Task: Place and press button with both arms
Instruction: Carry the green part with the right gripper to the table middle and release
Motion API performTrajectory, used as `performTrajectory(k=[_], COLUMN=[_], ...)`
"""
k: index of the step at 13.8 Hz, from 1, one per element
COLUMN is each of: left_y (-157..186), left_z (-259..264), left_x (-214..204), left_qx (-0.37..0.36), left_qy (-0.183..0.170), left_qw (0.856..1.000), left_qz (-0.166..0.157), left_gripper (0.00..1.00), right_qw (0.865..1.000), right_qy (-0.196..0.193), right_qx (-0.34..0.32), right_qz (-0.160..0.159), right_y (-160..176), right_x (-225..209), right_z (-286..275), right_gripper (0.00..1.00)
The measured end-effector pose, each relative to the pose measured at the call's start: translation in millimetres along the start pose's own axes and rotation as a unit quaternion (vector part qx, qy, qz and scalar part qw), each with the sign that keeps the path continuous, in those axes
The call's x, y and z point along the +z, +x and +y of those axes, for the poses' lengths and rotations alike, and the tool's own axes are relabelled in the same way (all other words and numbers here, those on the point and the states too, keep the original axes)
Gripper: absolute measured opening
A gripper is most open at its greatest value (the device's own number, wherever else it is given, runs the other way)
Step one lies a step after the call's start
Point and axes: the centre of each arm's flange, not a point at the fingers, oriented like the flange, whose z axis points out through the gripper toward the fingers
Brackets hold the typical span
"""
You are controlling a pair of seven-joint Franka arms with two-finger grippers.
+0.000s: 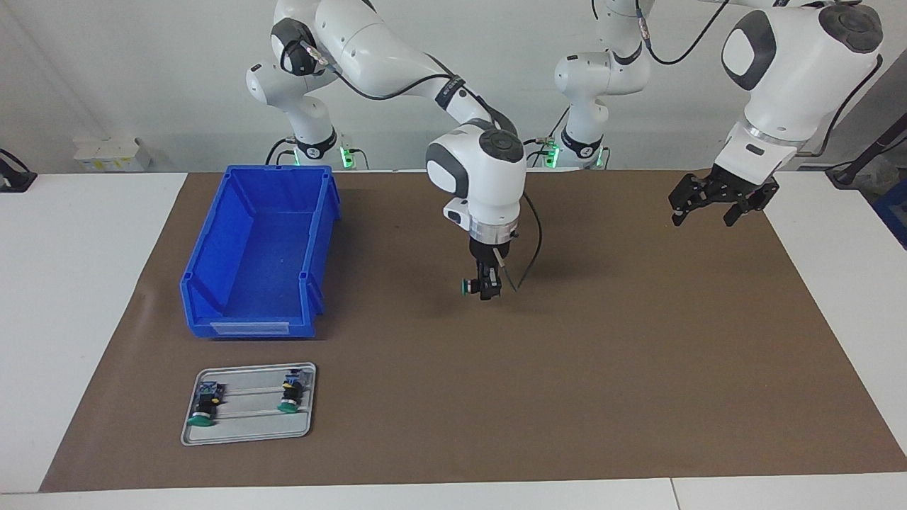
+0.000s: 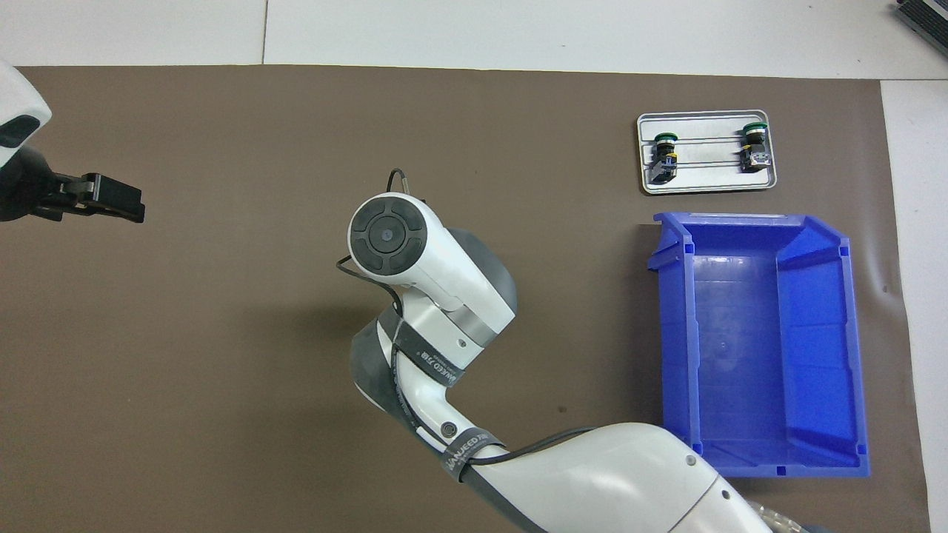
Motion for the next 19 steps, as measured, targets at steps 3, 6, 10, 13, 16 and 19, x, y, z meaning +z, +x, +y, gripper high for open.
performTrajectory(k=[3,6,10,13,16,19], left_y=[0,0,0,0,0,0], left_z=[0,0,0,0,0,0], left_x=[0,0,0,0,0,0], left_qx=[0.000,0.000,0.000,0.000,0.000,0.000], left_qy=[0.000,0.000,0.000,0.000,0.000,0.000], left_qw=[1.000,1.000,1.000,1.000,1.000,1.000], left_qz=[0.000,0.000,0.000,0.000,0.000,0.000], left_gripper=[1.00,1.00,1.00,1.00,1.00,1.00], right_qw=[1.000,1.000,0.999,0.999,0.999,0.999], right_qy=[0.007,0.009,0.013,0.012,0.009,0.009], right_qx=[0.014,0.004,-0.029,-0.031,-0.033,-0.031], right_qz=[-0.010,-0.016,-0.028,-0.030,-0.028,-0.029], right_y=[-16,-28,-59,-58,-53,-50], right_x=[13,22,43,54,61,58], right_z=[6,16,54,60,66,66], right_gripper=[0.41,0.41,0.41,0.41,0.43,0.67])
